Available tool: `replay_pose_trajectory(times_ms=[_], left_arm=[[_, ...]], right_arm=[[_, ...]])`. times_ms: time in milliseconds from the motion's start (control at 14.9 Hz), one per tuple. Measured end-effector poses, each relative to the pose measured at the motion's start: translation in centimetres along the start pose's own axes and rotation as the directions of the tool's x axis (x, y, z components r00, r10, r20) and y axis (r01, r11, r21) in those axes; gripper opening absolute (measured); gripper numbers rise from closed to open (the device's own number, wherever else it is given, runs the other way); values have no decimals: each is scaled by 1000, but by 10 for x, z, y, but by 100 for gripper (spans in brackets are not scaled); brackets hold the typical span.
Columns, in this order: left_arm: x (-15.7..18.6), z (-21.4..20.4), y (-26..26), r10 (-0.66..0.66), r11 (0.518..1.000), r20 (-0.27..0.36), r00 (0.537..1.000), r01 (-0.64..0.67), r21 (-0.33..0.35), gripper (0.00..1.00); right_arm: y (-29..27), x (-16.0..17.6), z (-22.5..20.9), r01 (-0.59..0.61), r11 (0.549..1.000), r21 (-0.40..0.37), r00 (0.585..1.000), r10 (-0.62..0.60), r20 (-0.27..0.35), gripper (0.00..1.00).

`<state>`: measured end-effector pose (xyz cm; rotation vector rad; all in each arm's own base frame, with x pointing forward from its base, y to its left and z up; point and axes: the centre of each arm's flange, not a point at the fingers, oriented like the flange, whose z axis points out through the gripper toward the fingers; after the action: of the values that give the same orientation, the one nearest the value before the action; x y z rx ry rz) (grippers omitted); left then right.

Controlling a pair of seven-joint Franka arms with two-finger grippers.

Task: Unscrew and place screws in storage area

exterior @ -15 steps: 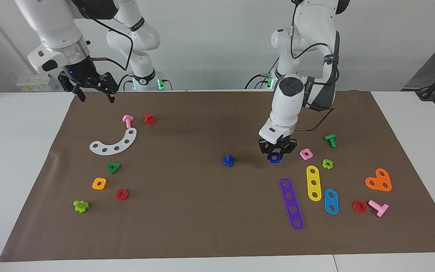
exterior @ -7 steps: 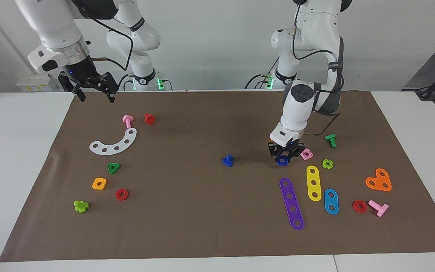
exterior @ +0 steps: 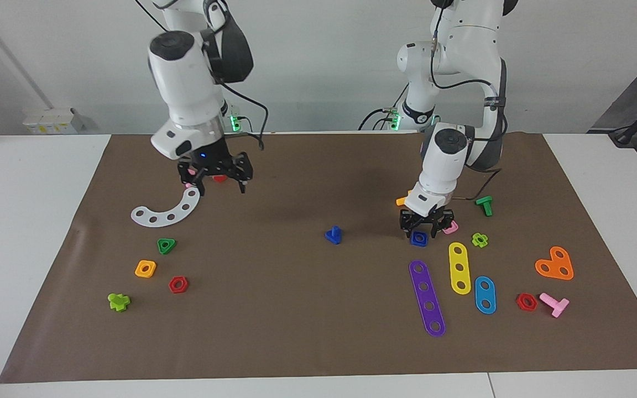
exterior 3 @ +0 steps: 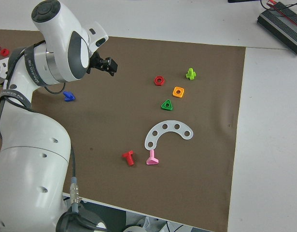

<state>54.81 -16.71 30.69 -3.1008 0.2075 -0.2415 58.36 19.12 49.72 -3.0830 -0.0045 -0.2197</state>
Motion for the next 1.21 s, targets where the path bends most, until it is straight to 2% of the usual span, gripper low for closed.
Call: replay_pose_trajectory(times_ms=[67, 134, 335, 603, 804, 938, 1004, 1205], left_arm=[[1, -2, 0, 3, 1000, -4, 1000, -3, 0, 98], [2, -7, 0, 5, 1000, -7, 1000, -5, 3, 100], [7, -38, -4, 3, 1000, 0, 1000, -3, 29, 100], [12, -96, -13, -6, 997, 10, 1000, 6, 75, 100], [20, -140, -24, -7, 995, 31, 999, 3, 103, 100], [24, -169, -33, -10, 997, 37, 999, 8, 72, 100], [25, -186, -44, -5, 999, 39, 999, 3, 43, 100], [17, -236, -89, 41, 999, 61, 997, -41, -1, 100]], right_arm=[[-20, 4, 25, -16, 1000, 10, 1000, 16, -11, 100], [-40, 4, 48, -41, 999, 19, 999, 42, -18, 100], [-100, -6, 95, -98, 994, 46, 995, 99, -24, 100], [-168, -18, 118, -133, 989, 63, 991, 135, -23, 100], [-219, -35, 154, -62, 998, -4, 997, 62, -55, 99], [-224, -37, 176, -39, 999, -31, 998, 37, -56, 97], [-223, -36, 183, -34, 999, -39, 998, 31, -59, 92], [-220, -33, 189, -30, 998, -47, 998, 27, -64, 56]])
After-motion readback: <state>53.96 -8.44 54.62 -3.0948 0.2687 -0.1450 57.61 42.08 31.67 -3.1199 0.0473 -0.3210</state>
